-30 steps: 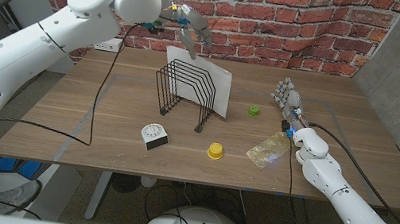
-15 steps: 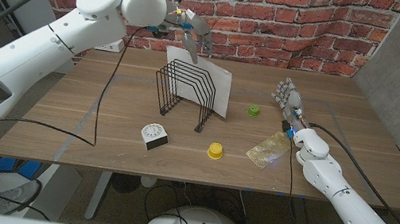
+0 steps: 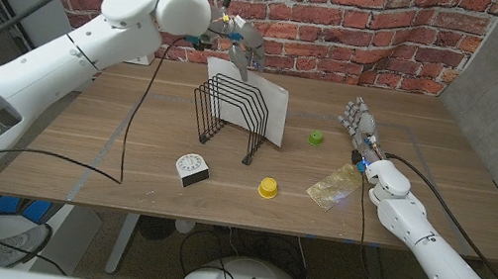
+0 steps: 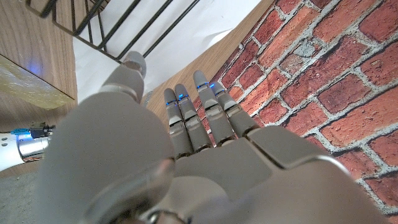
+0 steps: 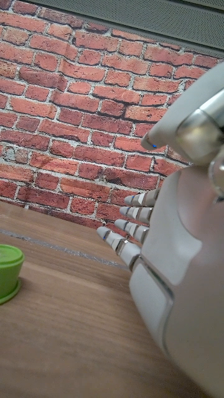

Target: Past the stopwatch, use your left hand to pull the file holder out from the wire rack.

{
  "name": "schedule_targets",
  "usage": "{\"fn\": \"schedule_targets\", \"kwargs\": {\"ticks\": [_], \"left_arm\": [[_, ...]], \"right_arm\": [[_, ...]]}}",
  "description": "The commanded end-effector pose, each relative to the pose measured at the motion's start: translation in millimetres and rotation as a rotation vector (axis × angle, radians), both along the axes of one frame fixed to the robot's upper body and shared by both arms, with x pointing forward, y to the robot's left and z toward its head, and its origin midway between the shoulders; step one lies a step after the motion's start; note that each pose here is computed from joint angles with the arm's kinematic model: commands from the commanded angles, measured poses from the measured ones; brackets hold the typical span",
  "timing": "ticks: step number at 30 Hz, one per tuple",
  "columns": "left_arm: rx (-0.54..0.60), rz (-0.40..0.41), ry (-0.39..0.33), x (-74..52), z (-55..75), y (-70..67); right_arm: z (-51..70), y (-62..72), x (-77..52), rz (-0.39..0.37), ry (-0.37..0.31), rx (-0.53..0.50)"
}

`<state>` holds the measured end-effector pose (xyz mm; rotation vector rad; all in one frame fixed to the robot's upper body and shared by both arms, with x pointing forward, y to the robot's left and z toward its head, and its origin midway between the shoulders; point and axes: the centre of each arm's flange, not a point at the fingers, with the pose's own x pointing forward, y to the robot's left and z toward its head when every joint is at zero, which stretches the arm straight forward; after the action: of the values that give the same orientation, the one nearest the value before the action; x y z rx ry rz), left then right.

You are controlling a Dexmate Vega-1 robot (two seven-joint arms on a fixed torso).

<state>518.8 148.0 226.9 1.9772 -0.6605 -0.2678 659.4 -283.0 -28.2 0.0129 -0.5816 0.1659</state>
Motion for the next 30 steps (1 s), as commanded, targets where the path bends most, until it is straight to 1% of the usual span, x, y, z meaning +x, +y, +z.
{"fn": "schedule_targets", "kwargs": {"ticks": [1,7,13,16,30], "left_arm": [[-0.016,0.0,0.022,8.6,-6.5,0.0],[-0.021,0.001,0.026,12.8,-8.5,-0.8],[-0.039,0.0,-0.015,14.7,-10.1,-1.9],[-0.045,-0.004,-0.02,15.3,-10.4,-2.1],[-0.052,-0.018,-0.015,19.6,-12.3,-1.8]], "right_arm": [[1.4,-4.3,0.4,-0.005,0.003,-0.001],[1.7,-6.4,-0.4,-0.007,0.005,-0.002],[1.4,-7.9,-0.3,-0.008,0.006,-0.002],[1.8,-8.4,0.3,-0.007,0.006,-0.002],[3.5,-8.7,3.1,-0.006,0.009,-0.006]]}}
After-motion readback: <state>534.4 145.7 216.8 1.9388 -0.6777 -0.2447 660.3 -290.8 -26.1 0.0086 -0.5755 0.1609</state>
